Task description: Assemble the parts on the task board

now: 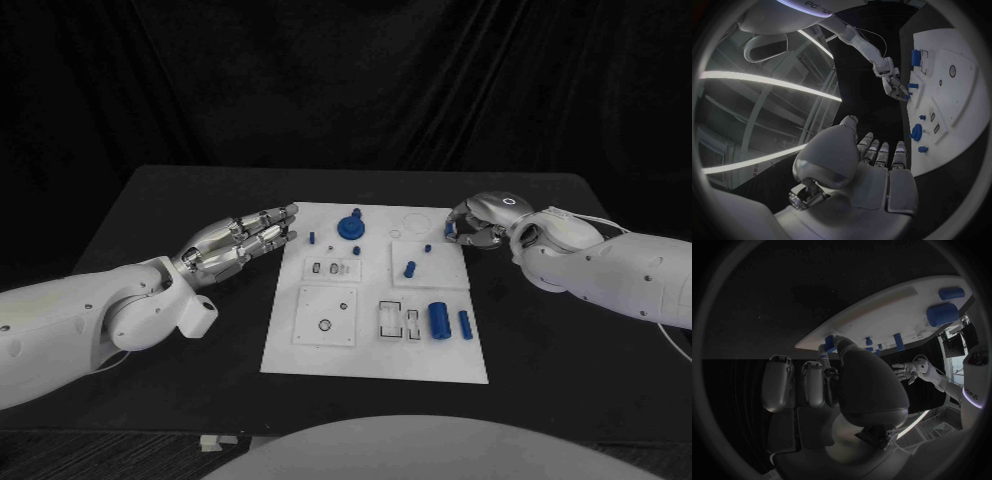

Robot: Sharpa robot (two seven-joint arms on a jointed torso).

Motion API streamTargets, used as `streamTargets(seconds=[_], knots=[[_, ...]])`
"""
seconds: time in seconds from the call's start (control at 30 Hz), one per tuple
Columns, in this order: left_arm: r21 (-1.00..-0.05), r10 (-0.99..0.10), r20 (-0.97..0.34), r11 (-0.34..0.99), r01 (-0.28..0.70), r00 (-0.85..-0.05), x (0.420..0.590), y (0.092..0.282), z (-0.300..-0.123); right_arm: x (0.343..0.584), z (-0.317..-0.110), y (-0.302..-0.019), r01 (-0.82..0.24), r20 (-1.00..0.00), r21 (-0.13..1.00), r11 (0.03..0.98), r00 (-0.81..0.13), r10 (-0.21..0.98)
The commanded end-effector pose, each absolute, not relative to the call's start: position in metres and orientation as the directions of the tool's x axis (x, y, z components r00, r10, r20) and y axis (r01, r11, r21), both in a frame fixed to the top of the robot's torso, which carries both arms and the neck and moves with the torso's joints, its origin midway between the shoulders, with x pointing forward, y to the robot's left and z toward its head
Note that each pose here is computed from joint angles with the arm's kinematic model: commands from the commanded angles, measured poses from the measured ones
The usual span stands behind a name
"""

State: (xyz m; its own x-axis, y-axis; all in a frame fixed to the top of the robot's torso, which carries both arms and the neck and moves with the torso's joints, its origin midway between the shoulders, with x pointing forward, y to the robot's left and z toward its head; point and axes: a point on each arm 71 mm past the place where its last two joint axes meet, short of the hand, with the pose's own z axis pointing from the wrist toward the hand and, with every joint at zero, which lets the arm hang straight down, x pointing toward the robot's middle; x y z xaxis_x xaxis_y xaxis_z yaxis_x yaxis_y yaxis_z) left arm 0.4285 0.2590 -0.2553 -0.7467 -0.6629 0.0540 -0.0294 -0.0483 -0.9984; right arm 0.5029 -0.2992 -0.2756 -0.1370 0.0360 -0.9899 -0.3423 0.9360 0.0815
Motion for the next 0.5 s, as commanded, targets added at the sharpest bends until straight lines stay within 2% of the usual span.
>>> streamTargets(seconds=[0.03,0.3,0.5], knots=[[-0.998,-0.653,0.064,-0.062,-0.032,-0.754,0.428,0.257,-0.255,0.502,-0.269,-0.298,-0.335,-0.996,0.086,0.938,-0.058,0.07],[-0.998,-0.653,0.064,-0.059,-0.034,-0.755,0.428,0.258,-0.256,0.503,-0.253,-0.289,-0.352,-0.995,0.098,0.931,-0.003,0.103],[-0.998,-0.653,0.064,-0.058,-0.035,-0.755,0.429,0.257,-0.256,0.501,-0.236,-0.272,-0.384,-0.991,0.12,0.916,0.008,0.133]])
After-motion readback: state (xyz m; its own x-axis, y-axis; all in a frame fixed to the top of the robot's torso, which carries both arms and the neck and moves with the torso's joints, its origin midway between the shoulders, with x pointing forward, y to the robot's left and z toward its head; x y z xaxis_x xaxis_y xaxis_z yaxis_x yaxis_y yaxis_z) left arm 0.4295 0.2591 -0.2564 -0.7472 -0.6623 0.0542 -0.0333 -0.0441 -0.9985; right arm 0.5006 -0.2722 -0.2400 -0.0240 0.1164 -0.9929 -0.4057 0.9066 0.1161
